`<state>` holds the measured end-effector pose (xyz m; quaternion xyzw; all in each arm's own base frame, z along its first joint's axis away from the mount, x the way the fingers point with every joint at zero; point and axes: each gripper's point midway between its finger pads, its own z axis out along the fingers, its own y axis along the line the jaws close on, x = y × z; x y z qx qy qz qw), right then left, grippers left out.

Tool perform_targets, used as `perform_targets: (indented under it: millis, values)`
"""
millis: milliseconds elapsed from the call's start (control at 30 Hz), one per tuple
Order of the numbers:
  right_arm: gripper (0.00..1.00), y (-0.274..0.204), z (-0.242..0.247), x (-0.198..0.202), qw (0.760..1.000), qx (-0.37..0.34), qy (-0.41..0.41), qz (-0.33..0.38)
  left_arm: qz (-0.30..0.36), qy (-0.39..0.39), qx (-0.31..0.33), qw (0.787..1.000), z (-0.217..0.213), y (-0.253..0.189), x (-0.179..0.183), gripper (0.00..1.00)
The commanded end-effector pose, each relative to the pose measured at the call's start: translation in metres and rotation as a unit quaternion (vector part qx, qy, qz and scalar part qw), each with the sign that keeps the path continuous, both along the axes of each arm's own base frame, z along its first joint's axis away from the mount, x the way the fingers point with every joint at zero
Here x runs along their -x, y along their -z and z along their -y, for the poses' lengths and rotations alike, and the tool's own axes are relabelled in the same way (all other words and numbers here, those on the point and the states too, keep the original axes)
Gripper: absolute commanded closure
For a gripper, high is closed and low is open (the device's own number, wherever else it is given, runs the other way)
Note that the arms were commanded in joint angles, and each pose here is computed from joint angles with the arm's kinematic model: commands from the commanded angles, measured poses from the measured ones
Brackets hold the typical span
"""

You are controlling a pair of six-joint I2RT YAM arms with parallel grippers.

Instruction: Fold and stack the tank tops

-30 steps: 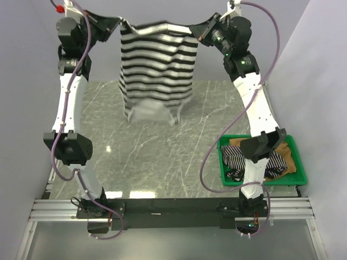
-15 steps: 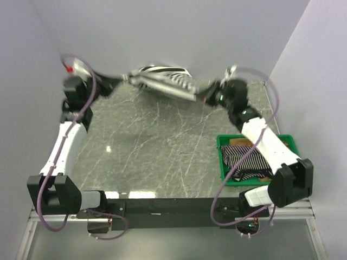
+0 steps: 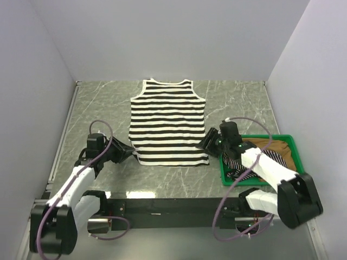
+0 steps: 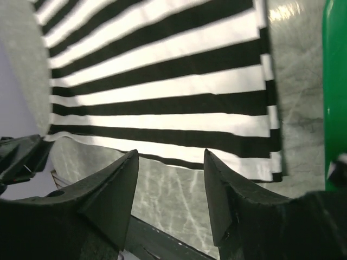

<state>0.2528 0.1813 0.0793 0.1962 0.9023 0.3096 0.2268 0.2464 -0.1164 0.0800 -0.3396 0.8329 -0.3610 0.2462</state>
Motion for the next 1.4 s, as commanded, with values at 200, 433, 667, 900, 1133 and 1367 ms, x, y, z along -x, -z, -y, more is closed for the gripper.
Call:
perform_targets:
  millis: [200,433,667,900,1133,1367]
  values:
    - [0.41,-0.062,0.001,-0.010,0.991,0.091,0.013,0.101,0.074,-0.072,-0.093,0.990,-0.037,-0.078,-0.019,0.60]
    - [0.52,-0.071,-0.115,-0.012,0.987,0.071,-0.091,0.115,0.058,-0.095,-0.135,0.985,-0.053,-0.083,-0.075,0.63]
    - [0.60,-0.056,-0.246,-0.003,0.968,0.106,-0.191,0.125,0.071,-0.110,-0.137,0.982,-0.085,-0.123,-0.138,0.67]
    - [0.62,-0.041,-0.332,0.006,0.951,0.128,-0.243,0.139,0.128,-0.158,-0.143,0.969,-0.126,-0.188,-0.156,0.65]
    - [0.62,-0.001,-0.354,0.003,0.940,0.192,-0.246,0.135,0.154,-0.150,-0.104,0.971,-0.120,-0.203,-0.160,0.67]
    - [0.61,0.018,-0.358,0.005,0.933,0.223,-0.247,0.140,0.148,-0.140,-0.091,0.975,-0.114,-0.186,-0.158,0.69]
